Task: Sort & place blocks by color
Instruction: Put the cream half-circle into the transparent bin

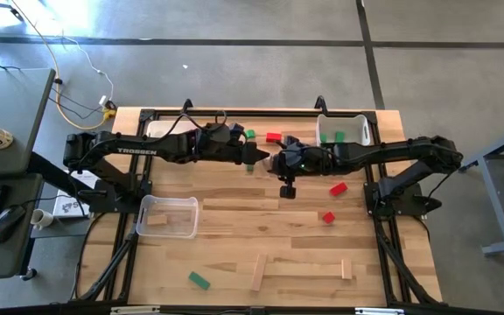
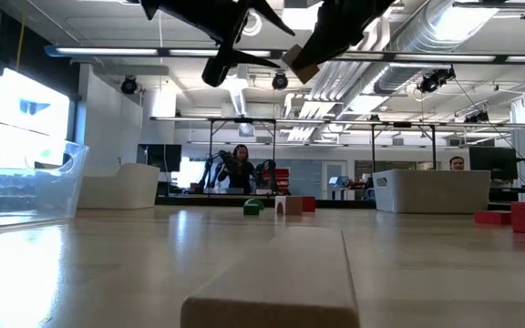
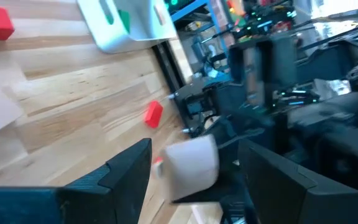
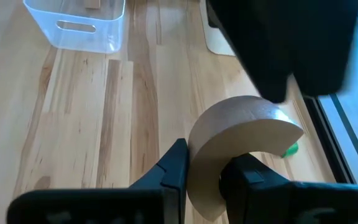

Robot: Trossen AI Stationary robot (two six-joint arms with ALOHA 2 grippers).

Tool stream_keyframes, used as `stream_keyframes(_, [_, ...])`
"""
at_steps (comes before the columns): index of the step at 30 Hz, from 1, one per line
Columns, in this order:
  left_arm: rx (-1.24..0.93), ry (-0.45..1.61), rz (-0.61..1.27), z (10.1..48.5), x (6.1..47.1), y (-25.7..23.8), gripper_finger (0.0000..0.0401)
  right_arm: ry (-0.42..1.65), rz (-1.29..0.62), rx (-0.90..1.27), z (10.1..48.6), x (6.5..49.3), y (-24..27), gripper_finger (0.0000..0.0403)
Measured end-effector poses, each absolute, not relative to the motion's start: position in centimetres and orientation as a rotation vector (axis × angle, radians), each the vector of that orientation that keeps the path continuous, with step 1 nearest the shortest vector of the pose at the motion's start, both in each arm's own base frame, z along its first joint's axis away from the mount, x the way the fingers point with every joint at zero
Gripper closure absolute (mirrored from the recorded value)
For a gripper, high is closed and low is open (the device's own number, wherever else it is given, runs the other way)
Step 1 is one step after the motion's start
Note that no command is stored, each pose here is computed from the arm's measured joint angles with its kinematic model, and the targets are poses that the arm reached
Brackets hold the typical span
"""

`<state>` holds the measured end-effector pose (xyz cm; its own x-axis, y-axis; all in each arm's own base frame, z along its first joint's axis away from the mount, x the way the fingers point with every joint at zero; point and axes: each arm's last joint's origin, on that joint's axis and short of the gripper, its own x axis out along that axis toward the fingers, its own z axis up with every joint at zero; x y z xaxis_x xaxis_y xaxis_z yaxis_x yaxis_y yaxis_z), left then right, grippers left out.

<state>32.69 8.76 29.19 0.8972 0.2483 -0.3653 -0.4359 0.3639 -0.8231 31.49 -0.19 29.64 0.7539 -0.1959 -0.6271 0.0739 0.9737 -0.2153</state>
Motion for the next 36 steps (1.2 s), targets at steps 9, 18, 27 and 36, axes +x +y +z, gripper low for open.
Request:
stream_keyframes(9, [-1.103,0.273,0.482,28.4,32.4,8.7,0.0174,0.699,-0.15,-0.176,28.6,32.7,-0.2,0.0359])
stream_keyframes(18, [-1.102,0.283,0.49,28.3,32.3,8.7,0.0174,0.666,-0.153,-0.17,28.8,32.9,-0.2,0.0359])
stream_keyframes(27, [-1.101,0.298,0.476,28.3,32.3,8.6,0.0176,0.623,-0.161,-0.171,29.2,33.2,-0.2,0.0359])
stream_keyframes(36, [-1.072,0.301,0.462,28.4,32.3,8.6,0.0251,0.635,-0.182,-0.16,29.0,33.1,-0.2,0.0359])
